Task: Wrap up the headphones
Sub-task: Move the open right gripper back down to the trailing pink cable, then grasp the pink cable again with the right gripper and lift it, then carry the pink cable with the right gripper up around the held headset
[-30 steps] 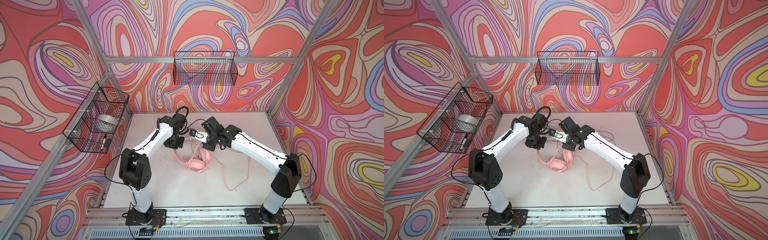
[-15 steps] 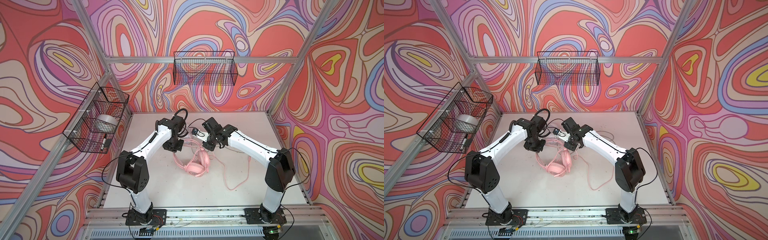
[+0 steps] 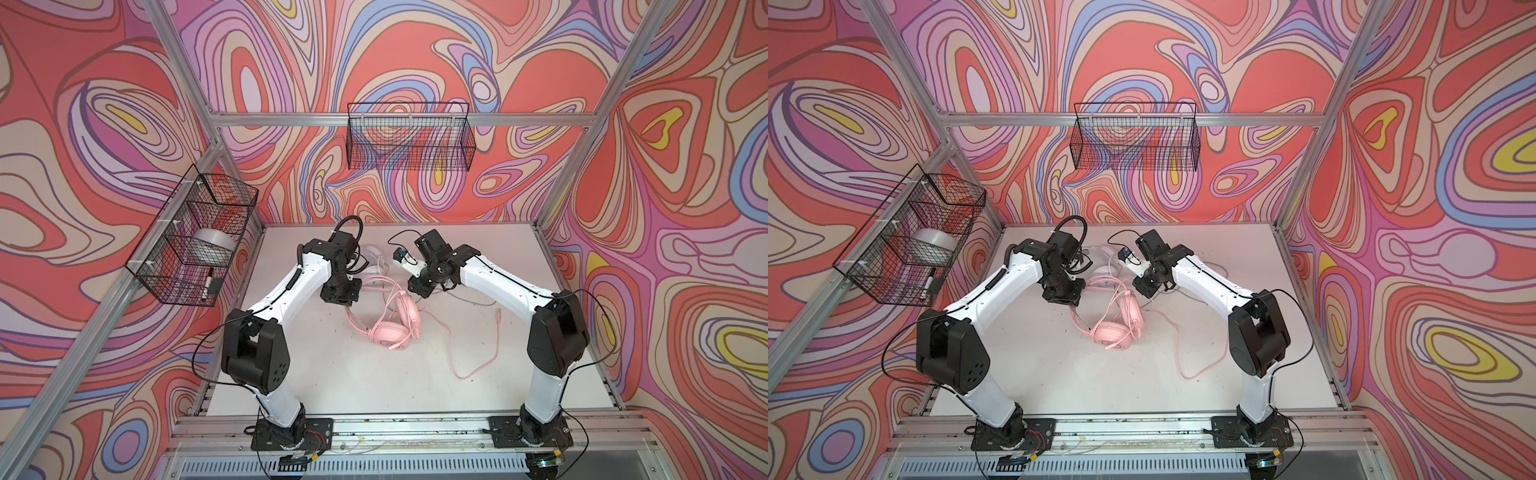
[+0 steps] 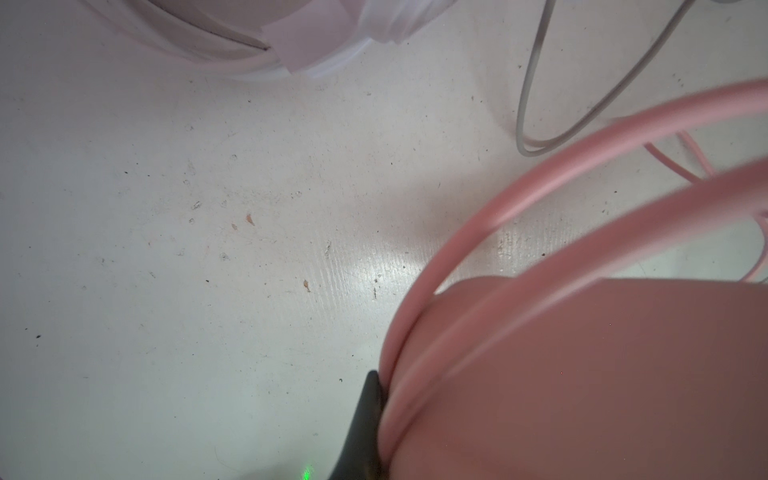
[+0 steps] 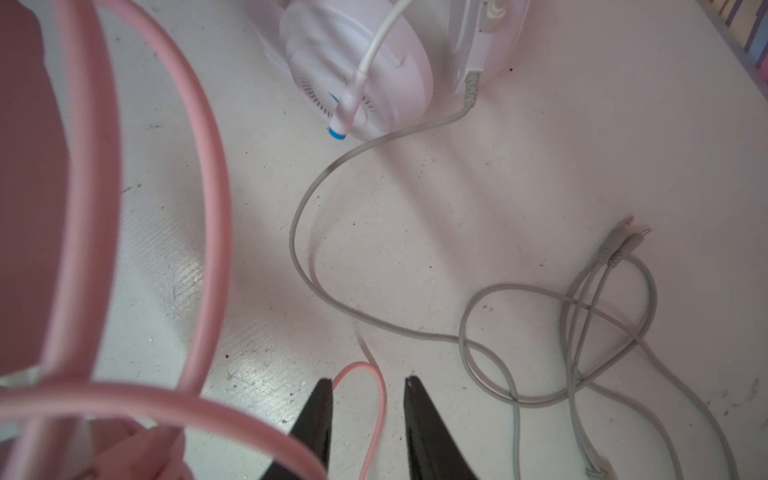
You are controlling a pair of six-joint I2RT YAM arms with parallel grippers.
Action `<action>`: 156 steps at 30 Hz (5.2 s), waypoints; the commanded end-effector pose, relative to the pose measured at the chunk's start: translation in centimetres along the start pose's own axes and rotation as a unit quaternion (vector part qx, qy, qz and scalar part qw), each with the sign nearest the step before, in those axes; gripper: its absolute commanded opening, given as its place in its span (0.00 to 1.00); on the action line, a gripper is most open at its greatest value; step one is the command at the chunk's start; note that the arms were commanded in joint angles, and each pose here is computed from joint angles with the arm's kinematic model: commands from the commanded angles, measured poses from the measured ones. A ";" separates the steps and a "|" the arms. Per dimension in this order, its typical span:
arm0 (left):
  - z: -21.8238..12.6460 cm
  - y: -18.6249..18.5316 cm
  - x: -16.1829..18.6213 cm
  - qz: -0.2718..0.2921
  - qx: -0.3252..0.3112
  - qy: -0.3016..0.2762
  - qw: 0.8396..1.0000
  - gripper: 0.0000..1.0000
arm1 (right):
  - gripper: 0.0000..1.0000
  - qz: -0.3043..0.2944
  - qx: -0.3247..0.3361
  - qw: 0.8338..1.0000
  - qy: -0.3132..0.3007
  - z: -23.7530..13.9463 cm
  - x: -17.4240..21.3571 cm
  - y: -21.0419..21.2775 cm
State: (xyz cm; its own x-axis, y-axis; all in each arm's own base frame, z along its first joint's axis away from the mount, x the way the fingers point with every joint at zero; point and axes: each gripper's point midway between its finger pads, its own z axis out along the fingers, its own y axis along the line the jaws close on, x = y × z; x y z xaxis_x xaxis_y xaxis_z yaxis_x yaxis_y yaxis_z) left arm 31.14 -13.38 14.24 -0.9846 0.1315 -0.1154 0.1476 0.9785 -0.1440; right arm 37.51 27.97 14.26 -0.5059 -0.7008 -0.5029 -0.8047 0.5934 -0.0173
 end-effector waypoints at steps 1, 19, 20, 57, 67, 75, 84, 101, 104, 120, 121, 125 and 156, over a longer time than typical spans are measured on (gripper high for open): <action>-1.3 -1.3 0.3 -0.005 0.051 -0.012 0.999 0.00 | 0.35 0.037 -0.027 0.999 -0.019 -0.1 -0.2 0.3; -1.1 -0.7 -0.1 -0.066 0.121 -0.021 0.990 0.00 | 0.58 0.141 -0.093 0.985 -0.038 -2.4 2.7 0.5; -1.1 -0.6 -0.2 -0.069 0.123 -0.021 0.990 0.00 | 0.58 0.146 -0.094 0.984 -0.040 -2.5 2.8 0.7; -2.0 -1.2 -2.0 -0.123 0.182 -0.043 0.975 0.00 | 0.57 0.389 -0.050 0.913 0.112 2.2 17.4 3.3; -1.8 -1.2 -2.6 -0.140 0.187 -0.051 0.971 0.00 | 0.31 0.396 -0.058 0.909 0.113 3.1 18.4 3.9; -2.0 -1.0 -3.5 -0.178 0.192 -0.074 0.962 0.00 | 0.00 0.367 -0.078 0.926 0.051 1.5 16.2 4.3; -3.0 -0.5 -5.1 -0.244 0.201 -0.105 0.943 0.00 | 0.00 0.292 -0.076 0.953 0.018 -0.1 14.3 5.8; -4.8 2.8 -5.9 -0.297 0.103 -0.132 0.940 0.00 | 0.00 0.056 -0.121 0.986 -0.103 -6.0 8.1 11.3; -4.8 3.4 -5.8 -0.300 0.083 -0.133 0.941 0.00 | 0.00 0.032 -0.136 0.984 -0.109 -7.0 7.1 12.0; -4.4 6.0 -5.2 -0.317 0.009 -0.138 0.938 0.00 | 0.00 -0.056 -0.241 0.959 -0.136 -11.5 2.0 15.6; -4.4 6.0 -5.2 -0.317 0.008 -0.137 0.938 0.00 | 0.00 -0.059 -0.246 0.959 -0.131 -11.5 2.0 15.8; -3.9 6.0 -5.0 -0.311 -0.003 -0.130 0.941 0.00 | 0.00 -0.073 -0.257 0.954 -0.135 -11.7 1.2 16.4; -1.1 4.1 -2.9 -0.112 -0.161 -0.037 0.980 0.00 | 0.00 -0.119 -0.200 0.968 -0.094 -12.6 -2.7 13.1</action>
State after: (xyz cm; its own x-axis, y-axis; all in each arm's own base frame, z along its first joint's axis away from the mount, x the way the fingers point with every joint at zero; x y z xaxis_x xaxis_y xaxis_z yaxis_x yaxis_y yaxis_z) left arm 35.08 -9.61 14.28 -0.9653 -0.1702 -0.1981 -0.1911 0.9773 0.0916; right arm 23.65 34.13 26.69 -0.2678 -0.6448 -0.7159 -0.9632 0.1615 0.2148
